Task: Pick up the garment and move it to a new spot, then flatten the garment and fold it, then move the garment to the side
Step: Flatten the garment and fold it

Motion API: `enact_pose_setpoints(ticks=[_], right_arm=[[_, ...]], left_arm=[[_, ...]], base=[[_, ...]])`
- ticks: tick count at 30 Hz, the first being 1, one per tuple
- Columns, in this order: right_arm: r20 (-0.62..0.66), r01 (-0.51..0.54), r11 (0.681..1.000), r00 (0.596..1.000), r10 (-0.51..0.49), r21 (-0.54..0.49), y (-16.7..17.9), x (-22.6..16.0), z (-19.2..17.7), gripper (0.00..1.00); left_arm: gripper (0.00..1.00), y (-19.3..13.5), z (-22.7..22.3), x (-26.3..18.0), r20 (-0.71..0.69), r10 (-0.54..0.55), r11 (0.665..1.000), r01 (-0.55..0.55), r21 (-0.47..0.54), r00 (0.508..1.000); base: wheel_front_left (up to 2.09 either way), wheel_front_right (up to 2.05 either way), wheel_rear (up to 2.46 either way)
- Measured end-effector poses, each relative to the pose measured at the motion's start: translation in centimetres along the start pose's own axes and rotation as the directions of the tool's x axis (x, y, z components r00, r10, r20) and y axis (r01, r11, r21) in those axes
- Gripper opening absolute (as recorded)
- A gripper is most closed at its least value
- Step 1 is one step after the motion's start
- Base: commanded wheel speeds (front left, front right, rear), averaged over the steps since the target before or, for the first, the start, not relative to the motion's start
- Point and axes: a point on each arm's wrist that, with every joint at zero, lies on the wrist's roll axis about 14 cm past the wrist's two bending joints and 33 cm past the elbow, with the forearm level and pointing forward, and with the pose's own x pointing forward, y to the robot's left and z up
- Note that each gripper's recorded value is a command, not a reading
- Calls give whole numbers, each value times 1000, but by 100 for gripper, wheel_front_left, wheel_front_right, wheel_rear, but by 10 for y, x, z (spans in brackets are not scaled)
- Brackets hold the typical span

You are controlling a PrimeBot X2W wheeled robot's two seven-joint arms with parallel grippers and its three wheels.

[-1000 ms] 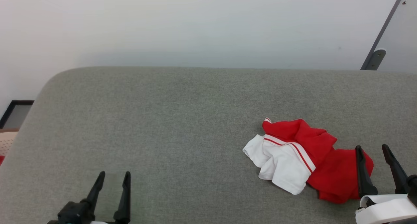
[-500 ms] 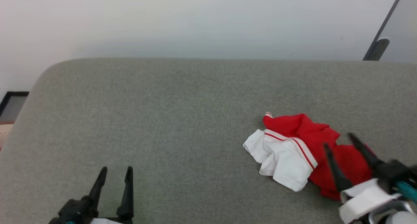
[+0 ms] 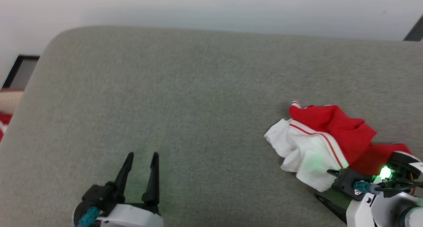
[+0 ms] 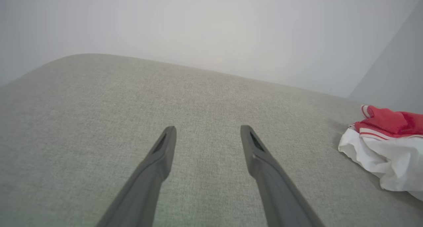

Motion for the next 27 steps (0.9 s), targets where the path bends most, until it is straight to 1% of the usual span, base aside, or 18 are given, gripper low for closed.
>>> enact_pose_setpoints(ticks=[4, 7, 11, 15, 16, 17, 18, 20, 22, 27], right_arm=[[-88, -85, 990, 993, 75, -111, 6, 14, -8, 100], [-134, -143, 976, 984, 121, -166, 11, 26, -13, 100], [-165, -176, 957, 976, 140, -230, 8, 43, -16, 100], [-174, -200, 946, 972, 159, -256, 6, 57, -20, 100], [-170, -206, 944, 972, 165, -257, 7, 60, -19, 78], [-164, -209, 943, 972, 170, -259, 7, 62, -18, 37], [-158, -212, 942, 972, 175, -260, 7, 64, -17, 23], [-143, -210, 942, 974, 178, -261, 7, 67, -15, 0], [-119, -192, 946, 979, 166, -260, 4, 68, -10, 0], [-62, -103, 965, 994, 91, -240, -18, 61, 2, 0]], left_arm=[[100, 2, -8, 4, -21, 14, 1000, -14, -16, 1000], [100, 5, -13, 6, -37, 26, 999, -27, -28, 999], [100, 9, -16, 6, -45, 46, 997, -48, -62, 998], [100, 15, -19, 5, -54, 68, 994, -73, -79, 996], [100, 17, -20, 4, -58, 74, 994, -78, -79, 996], [100, 18, -21, 4, -61, 78, 993, -83, -78, 995], [100, 20, -21, 3, -63, 84, 993, -89, -79, 995], [100, 22, -22, 3, -64, 90, 992, -95, -82, 994], [100, 21, -22, 3, -64, 88, 992, -94, -84, 994], [100, 15, -21, 6, -60, 70, 993, -75, -89, 996]], base=[[0, 0, 0], [0, 0, 0], [0, 0, 0], [0, 0, 0], [0, 0, 0], [0, 0, 0], [0, 0, 0], [0, 0, 0], [0, 0, 0], [0, 0, 0]])
